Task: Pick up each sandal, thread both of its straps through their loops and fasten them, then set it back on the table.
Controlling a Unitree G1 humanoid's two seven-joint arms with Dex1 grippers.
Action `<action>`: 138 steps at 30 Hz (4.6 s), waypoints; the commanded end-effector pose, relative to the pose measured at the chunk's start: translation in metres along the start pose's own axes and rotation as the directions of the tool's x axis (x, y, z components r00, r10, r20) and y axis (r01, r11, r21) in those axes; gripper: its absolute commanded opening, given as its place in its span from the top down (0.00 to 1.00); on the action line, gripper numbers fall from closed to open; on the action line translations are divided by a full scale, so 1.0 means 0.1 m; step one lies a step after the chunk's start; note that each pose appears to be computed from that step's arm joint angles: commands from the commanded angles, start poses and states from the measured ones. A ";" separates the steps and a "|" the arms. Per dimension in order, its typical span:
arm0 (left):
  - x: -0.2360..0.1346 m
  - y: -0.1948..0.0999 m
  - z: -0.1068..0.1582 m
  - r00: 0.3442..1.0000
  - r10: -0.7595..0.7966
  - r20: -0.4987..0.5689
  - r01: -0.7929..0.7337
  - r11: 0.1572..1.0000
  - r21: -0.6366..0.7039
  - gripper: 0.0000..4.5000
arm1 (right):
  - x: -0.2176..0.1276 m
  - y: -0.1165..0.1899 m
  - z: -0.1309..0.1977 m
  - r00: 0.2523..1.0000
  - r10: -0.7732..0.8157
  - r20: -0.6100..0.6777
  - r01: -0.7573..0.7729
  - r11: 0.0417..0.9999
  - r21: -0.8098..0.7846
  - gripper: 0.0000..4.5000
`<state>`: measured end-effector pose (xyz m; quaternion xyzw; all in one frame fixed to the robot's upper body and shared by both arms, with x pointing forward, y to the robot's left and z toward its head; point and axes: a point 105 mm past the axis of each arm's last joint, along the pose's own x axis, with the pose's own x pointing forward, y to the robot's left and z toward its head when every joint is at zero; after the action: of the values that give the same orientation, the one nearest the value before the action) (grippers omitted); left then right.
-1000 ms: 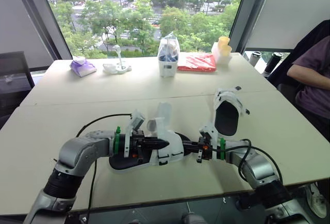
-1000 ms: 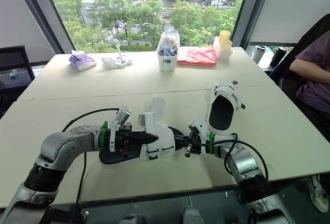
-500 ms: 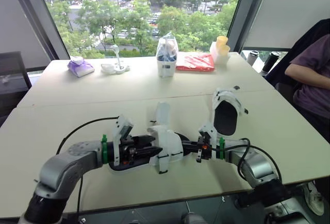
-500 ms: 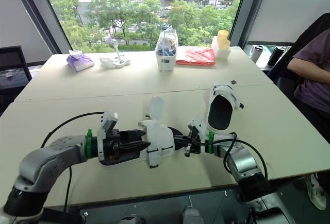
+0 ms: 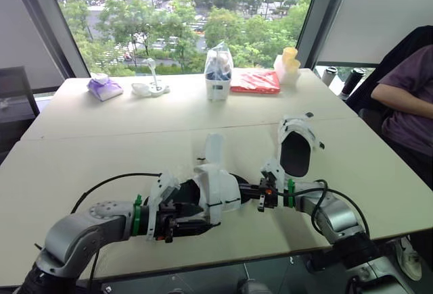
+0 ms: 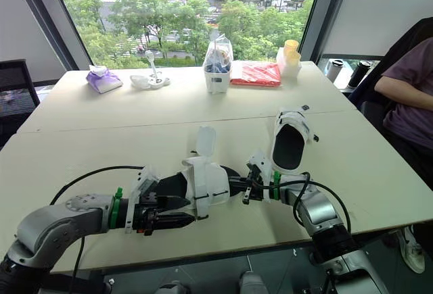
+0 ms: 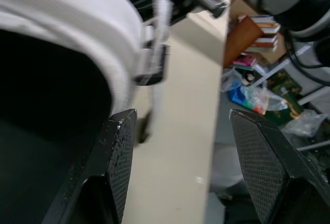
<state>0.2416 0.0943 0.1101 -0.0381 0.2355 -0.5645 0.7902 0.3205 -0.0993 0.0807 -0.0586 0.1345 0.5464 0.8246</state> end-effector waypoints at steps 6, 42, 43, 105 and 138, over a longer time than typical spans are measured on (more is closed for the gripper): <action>0.19 -0.05 0.00 0.998 -0.066 0.004 0.066 0.998 0.009 0.34 | -0.05 -0.07 -0.39 0.989 -0.072 -0.131 0.084 0.993 0.083 1.00; 0.45 -0.03 -0.06 0.995 -0.094 -0.015 0.094 0.995 0.012 0.30 | -0.03 -0.10 -0.40 0.987 -0.079 -0.141 0.090 0.993 0.079 1.00; 0.45 -0.03 -0.06 0.995 -0.094 -0.016 0.094 0.995 0.016 0.37 | -0.03 -0.10 -0.40 0.987 -0.079 -0.140 0.091 0.993 0.079 1.00; -0.13 0.35 0.79 0.913 -0.206 0.351 0.312 0.908 -0.280 0.48 | 0.08 -0.01 -0.31 0.988 -0.011 -0.152 0.019 0.998 0.051 1.00; -0.07 0.56 1.34 0.926 -0.230 0.300 0.283 0.948 -0.147 0.20 | 0.09 -0.02 -0.34 0.989 -0.035 -0.144 0.043 0.998 0.048 1.00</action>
<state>0.3458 0.0941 0.1930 -0.2341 0.1969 -0.6046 0.7355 0.3253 -0.0847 0.0811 -0.0748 0.1330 0.5513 0.8202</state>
